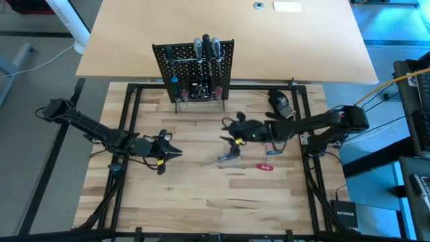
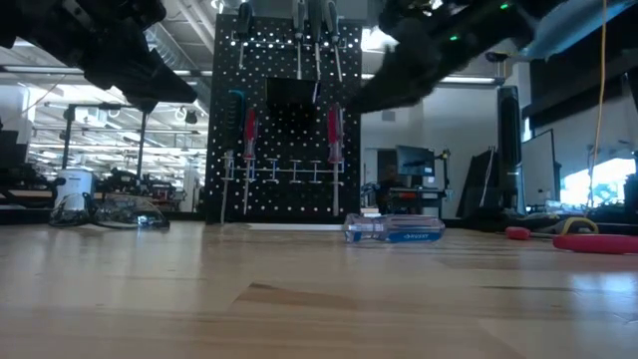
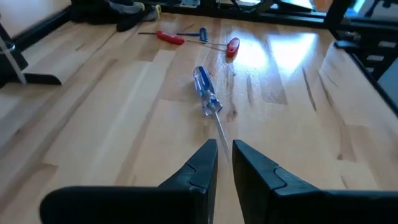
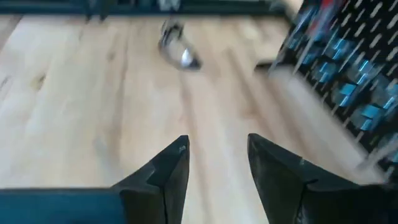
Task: Hang tools onto peg board
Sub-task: Hang the blue and transparent screwdriver on the peg board
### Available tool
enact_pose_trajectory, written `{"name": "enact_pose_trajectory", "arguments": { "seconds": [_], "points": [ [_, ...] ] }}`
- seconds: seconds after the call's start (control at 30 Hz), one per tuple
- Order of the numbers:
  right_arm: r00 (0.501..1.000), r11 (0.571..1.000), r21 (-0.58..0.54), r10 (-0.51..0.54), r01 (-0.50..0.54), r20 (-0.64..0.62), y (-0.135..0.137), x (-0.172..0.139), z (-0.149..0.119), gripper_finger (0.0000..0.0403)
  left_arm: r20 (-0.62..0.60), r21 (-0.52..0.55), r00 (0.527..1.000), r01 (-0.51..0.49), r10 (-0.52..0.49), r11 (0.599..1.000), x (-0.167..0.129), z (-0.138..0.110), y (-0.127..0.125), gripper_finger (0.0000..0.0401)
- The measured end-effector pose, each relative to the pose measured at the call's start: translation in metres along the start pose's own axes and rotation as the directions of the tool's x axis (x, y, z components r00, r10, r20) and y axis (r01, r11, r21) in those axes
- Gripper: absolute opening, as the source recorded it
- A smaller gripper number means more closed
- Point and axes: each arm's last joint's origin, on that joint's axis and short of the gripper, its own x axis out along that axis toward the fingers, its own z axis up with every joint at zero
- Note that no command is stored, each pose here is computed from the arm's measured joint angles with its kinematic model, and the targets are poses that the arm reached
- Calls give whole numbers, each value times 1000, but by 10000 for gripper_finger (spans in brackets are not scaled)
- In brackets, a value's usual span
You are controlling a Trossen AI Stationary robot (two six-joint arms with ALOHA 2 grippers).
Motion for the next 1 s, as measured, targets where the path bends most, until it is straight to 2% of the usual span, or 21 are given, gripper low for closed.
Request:
{"name": "enact_pose_trajectory", "arguments": {
  "seconds": [0.1, 0.23, 0.37, 0.43, 0.53, 0.67, 0.87, 1.0],
  "points": [
    [995, 999, 39, 38, -35, -96, 13, -7, -9, 166, 1, -26, 1000, 0, 0, 1000, 0, 0, 0, 48],
    [977, 995, 89, 67, -49, -203, 26, -11, -21, 166, 15, -50, 1000, 10, -10, 999, 5, 1, -2, 87],
    [957, 987, 162, 56, -10, -286, 32, -12, -31, 166, 39, -47, 991, 132, -130, 990, 18, 4, -13, 141],
    [951, 986, 167, 62, -11, -302, 36, -14, -34, 166, 14, -28, 990, 139, -139, 990, 29, 8, -19, 163],
    [953, 990, 141, 55, -12, -299, 44, -17, -39, 166, -67, 39, 991, 117, -114, 992, 50, 15, -30, 182],
    [958, 995, 92, -12, 39, -286, 52, -21, -40, 166, -168, 67, 985, 59, -47, 996, 87, 26, -40, 187],
    [954, 996, 12, -81, 88, -287, 58, -26, -43, 166, -353, 111, 932, -44, 81, 993, 137, 29, -34, 188],
    [951, 993, -8, -114, 117, -288, 58, -26, -44, 166, -419, 87, 905, -49, 81, 995, 158, 20, -29, 188]
  ]
}}
